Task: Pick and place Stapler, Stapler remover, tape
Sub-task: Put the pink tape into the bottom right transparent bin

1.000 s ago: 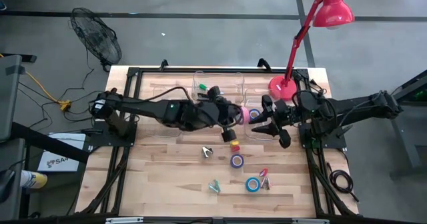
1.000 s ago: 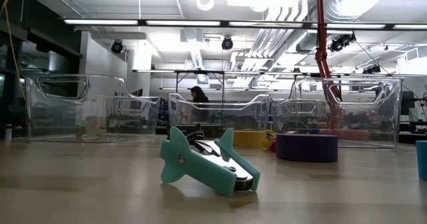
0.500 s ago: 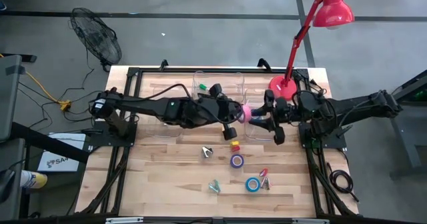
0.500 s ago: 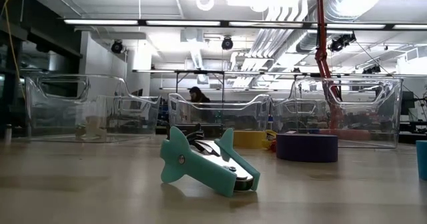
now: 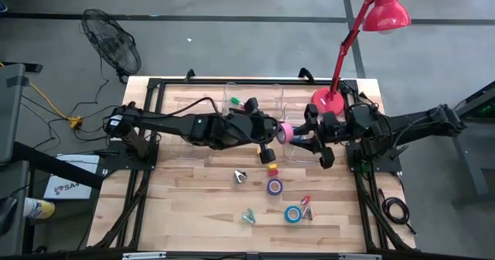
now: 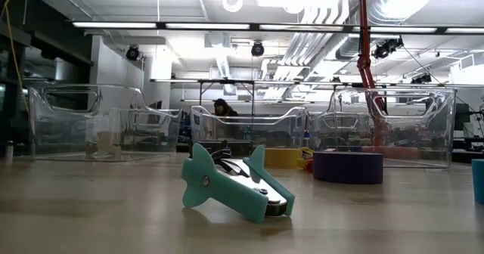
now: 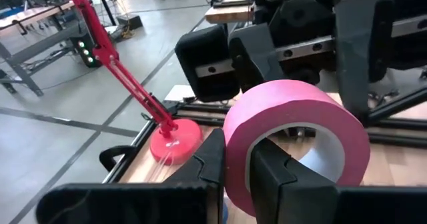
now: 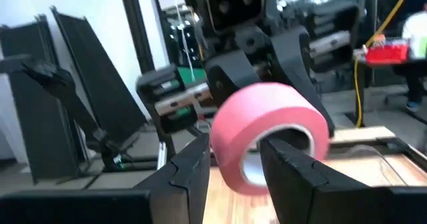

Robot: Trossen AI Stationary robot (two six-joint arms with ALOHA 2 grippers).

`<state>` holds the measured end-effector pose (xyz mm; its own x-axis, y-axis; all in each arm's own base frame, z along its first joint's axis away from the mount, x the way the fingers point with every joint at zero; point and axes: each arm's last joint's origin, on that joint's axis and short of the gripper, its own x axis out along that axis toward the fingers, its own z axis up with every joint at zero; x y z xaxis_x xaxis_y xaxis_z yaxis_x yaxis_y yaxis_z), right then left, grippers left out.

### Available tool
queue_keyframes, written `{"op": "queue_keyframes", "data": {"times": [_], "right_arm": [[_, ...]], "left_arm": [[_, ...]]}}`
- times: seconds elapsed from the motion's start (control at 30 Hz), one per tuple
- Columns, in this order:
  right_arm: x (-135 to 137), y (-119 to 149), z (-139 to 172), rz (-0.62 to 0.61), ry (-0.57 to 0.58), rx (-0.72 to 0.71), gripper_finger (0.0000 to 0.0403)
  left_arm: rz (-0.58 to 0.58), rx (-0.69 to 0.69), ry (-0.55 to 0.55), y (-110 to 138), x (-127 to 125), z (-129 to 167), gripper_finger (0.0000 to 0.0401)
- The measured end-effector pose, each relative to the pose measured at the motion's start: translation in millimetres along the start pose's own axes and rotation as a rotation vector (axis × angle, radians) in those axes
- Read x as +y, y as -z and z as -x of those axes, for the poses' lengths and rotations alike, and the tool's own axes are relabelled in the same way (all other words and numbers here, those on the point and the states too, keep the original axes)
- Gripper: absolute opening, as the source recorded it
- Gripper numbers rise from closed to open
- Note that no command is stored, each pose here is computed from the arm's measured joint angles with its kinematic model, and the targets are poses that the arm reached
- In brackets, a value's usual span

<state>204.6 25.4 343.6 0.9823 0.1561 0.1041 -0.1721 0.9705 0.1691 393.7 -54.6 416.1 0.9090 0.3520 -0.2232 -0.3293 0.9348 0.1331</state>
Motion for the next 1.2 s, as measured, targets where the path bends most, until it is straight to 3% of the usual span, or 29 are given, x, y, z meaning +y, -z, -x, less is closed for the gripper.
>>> {"op": "queue_keyframes", "data": {"times": [0.23,0.43,0.73,1.0,1.2], "right_arm": [[0.4,3.0,-6.8,-0.008,-0.043,0.0,0.0108],[0.8,3.3,-6.7,-0.011,-0.058,0.005,0.0033],[0.7,4.0,-6.3,-0.05,-0.05,0.014,0.003],[-3.9,14.5,-5.5,-0.093,0.062,0.11,0.003],[-12.9,28.3,-1.6,-0.144,0.201,0.242,0.003]], "left_arm": [[0.0,-0.001,-0.004,-0.1,1.7,-0.9,0.0032],[0.001,-0.001,0.006,-0.1,1.1,-0.7,0.0034],[0.002,0.013,-0.012,1.5,1.7,-1.1,0.0108],[-0.041,0.083,-0.03,7.6,4.0,2.1,0.0178],[-0.093,0.172,-0.062,11.6,11.7,14.0,0.0201]]}}
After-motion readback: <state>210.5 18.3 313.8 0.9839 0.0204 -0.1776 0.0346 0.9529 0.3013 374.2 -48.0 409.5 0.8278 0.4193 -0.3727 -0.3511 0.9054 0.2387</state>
